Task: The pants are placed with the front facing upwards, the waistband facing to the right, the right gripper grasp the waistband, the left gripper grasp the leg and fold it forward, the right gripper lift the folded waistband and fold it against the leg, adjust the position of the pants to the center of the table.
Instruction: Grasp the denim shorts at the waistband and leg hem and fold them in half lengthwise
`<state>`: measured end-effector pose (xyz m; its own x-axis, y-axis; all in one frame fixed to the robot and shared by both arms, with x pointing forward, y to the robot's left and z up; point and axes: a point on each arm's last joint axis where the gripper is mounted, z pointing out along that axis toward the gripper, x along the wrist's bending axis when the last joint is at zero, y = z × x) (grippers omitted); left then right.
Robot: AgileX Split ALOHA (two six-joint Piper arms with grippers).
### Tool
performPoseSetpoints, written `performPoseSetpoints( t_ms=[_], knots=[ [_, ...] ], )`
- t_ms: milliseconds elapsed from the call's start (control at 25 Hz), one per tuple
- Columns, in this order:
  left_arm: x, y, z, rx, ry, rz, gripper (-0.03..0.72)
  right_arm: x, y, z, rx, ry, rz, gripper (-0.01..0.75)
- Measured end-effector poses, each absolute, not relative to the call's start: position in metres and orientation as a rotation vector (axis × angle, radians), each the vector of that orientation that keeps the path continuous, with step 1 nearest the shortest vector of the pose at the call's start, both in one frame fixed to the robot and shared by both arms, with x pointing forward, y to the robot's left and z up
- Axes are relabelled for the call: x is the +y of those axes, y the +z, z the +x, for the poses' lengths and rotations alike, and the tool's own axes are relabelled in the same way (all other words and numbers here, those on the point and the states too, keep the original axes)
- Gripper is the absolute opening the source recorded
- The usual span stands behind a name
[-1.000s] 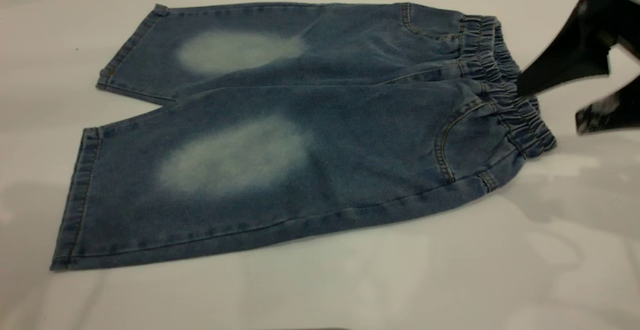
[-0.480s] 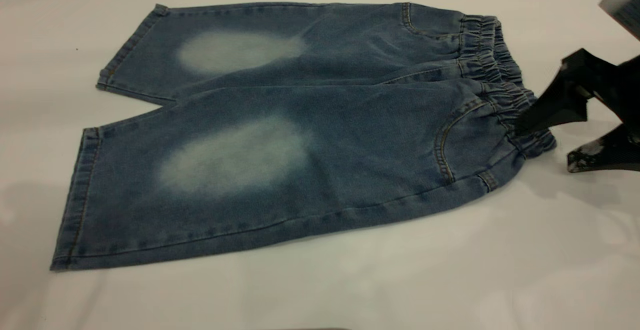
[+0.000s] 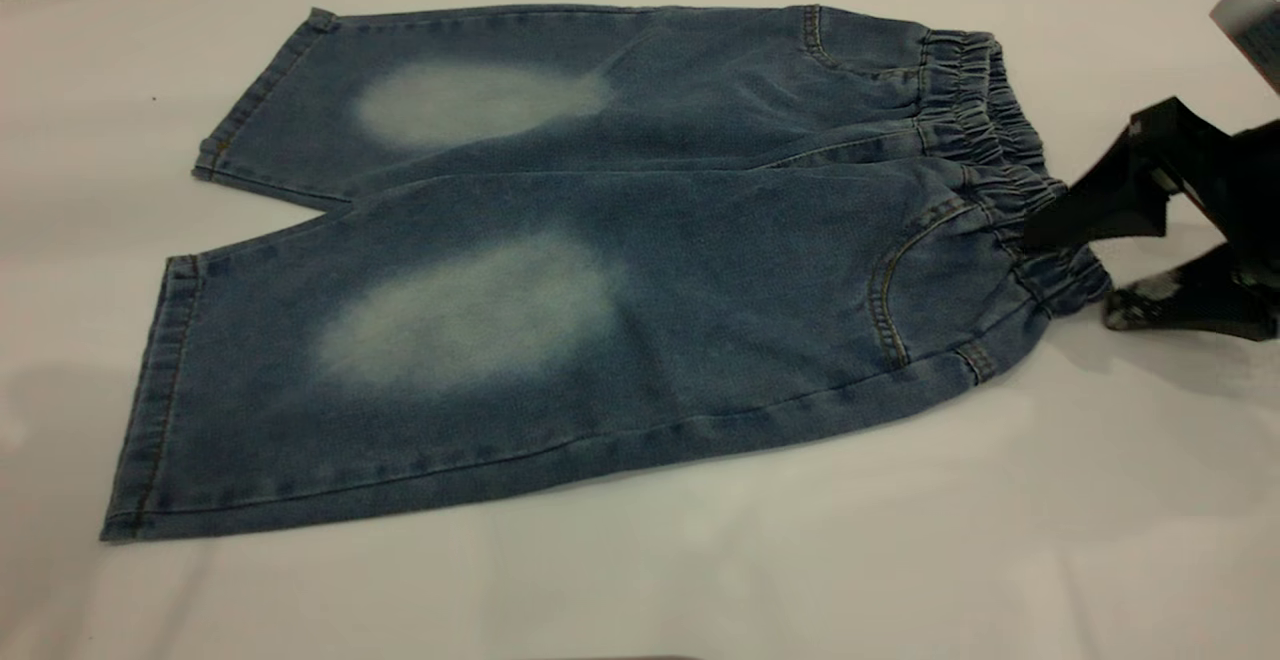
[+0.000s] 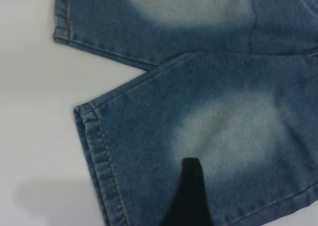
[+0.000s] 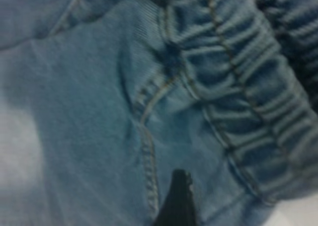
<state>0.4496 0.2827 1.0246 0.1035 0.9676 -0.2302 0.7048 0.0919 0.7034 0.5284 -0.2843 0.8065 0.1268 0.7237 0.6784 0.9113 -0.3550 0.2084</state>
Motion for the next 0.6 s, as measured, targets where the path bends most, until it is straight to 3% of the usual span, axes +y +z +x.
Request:
performPoseSetpoints(
  t_ms=[240, 480, 600],
  knots=[
    [0.283, 1.025, 0.450, 1.660, 0.467, 1.672, 0.579, -0.277, 0.796, 0.535, -1.548, -1.148, -2.030, 0.571],
    [0.283, 1.025, 0.450, 1.660, 0.467, 1.672, 0.579, -0.272, 0.798, 0.536, -1.609, -1.265, -1.891, 0.456],
    [0.283, 1.025, 0.450, 1.659, 0.467, 1.672, 0.579, -0.269, 0.807, 0.537, -1.574, -1.379, -1.791, 0.442]
  ],
)
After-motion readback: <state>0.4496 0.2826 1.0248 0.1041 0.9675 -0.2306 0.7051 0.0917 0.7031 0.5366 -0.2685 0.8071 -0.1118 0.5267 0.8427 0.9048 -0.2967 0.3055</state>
